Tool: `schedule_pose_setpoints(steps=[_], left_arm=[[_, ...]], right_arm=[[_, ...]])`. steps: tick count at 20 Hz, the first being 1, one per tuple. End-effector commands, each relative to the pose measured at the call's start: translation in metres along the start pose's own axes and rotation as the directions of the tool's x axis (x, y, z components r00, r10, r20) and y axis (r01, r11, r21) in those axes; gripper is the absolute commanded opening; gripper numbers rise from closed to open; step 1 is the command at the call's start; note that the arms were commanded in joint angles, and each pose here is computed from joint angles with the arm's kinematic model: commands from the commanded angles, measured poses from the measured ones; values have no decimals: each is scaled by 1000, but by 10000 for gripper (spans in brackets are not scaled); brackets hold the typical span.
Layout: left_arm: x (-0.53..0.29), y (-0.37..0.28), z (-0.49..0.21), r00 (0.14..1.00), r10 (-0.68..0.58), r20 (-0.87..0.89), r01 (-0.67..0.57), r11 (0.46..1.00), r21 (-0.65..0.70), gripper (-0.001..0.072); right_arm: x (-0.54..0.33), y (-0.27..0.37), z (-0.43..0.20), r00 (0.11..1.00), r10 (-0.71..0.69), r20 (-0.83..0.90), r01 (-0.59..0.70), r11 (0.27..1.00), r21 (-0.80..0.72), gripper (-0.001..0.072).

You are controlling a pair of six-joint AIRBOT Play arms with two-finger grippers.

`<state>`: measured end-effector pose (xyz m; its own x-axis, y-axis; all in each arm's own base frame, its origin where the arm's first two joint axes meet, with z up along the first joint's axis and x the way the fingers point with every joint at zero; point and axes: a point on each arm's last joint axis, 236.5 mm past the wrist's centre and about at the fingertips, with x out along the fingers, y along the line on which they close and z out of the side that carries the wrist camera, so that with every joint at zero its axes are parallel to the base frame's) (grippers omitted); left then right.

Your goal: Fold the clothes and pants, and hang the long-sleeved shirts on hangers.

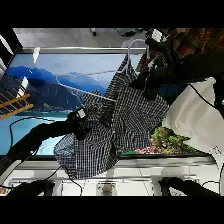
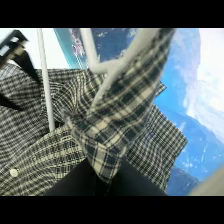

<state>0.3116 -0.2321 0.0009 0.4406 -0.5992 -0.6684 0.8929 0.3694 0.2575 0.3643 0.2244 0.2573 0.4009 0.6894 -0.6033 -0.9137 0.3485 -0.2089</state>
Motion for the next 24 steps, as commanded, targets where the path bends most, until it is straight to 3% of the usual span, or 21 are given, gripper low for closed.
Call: schedule_pose_setpoints(steps=[1, 5, 6, 7, 8, 9, 13, 17, 22, 24], left_arm=[[7, 30, 11, 987, 159, 23, -161, 985, 64, 578], [16, 53, 2, 968, 250, 10, -250, 967, 47, 541], [15, 62, 3, 957, 289, 16, -289, 957, 31, 492], [14, 69, 4, 948, 317, 23, -318, 948, 16, 356], [12, 74, 6, 941, 336, 27, -337, 942, 12, 122], [10, 78, 6, 934, 356, 31, -356, 934, 5, 38], [-4, 102, 12, 906, 420, 52, -405, 895, -185, 37], [-57, 160, 15, 849, 524, 72, -423, 753, -504, 37], [-127, 182, 74, 848, 486, 209, -310, 777, -548, 37], [-143, 184, 94, 847, 470, 249, -281, 792, -542, 37]], right_arm=[[-7, 5, 9, 1000, 0, 26, 0, 1000, 13, 34], [-20, 14, 19, 999, -3, 52, 4, 1000, -4, 34], [-23, 18, 19, 999, 5, 49, -5, 1000, -8, 34], [-24, 22, 17, 999, 19, 40, -18, 1000, -12, 34], [-24, 27, 14, 999, 38, 26, -38, 999, -13, 34], [-24, 31, 10, 998, 57, 9, -57, 998, -15, 34], [-25, 40, -5, 994, 96, -51, -100, 992, -83, 34], [-27, 37, -37, 979, 87, -185, -112, 985, -131, 34], [-13, 34, -61, 964, 105, -243, -128, 989, -80, 33], [-3, 15, -79, 955, 53, -292, -67, 997, -40, 33]])
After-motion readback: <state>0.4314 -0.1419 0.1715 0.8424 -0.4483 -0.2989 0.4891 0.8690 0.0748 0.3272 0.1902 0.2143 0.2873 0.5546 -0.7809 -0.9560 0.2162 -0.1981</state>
